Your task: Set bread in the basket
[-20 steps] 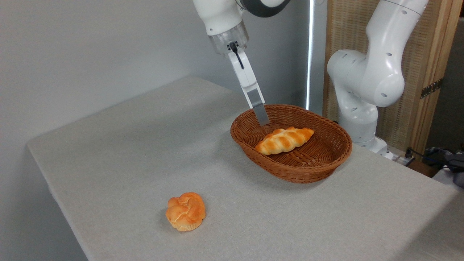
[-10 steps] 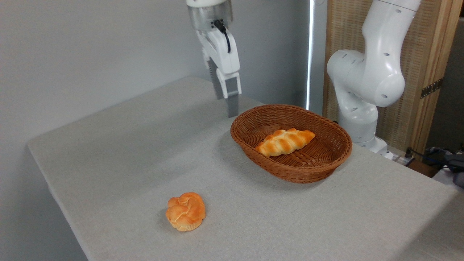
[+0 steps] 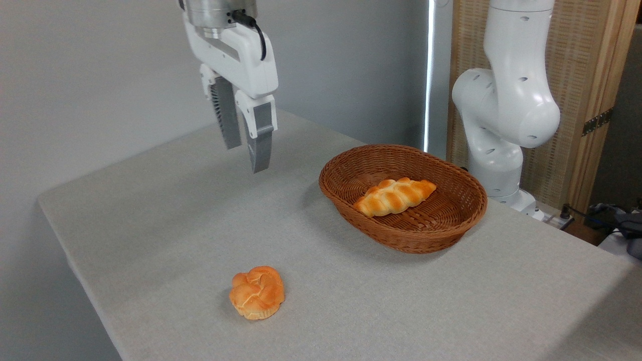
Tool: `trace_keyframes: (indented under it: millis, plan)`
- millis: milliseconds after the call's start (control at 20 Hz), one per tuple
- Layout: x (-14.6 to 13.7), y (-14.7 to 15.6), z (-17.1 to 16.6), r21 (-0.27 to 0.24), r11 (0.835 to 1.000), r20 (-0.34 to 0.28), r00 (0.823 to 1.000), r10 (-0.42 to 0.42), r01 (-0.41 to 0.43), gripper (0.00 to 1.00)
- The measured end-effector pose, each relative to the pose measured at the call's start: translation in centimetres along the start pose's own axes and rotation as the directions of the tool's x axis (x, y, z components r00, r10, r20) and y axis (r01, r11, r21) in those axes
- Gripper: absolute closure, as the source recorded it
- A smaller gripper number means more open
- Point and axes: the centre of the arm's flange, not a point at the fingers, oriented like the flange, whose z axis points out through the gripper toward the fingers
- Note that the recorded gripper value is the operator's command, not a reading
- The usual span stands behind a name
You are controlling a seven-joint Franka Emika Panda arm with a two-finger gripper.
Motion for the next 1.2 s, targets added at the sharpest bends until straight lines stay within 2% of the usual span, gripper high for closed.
trace_keyframes:
  millis: [150,350,800,1200]
  plan:
    - [0.0,-2.1,0.2,0.009,0.997,0.002,0.997,-0.081,0.081,0.0]
    - [-1.0,-3.9,0.1,0.015,0.993,0.003,0.993,-0.121,0.121,0.0]
    - [1.1,-1.5,0.6,0.009,0.993,0.016,0.992,-0.121,0.121,0.0]
    - [0.1,-2.8,0.4,0.023,0.989,0.025,0.989,-0.147,0.147,0.0]
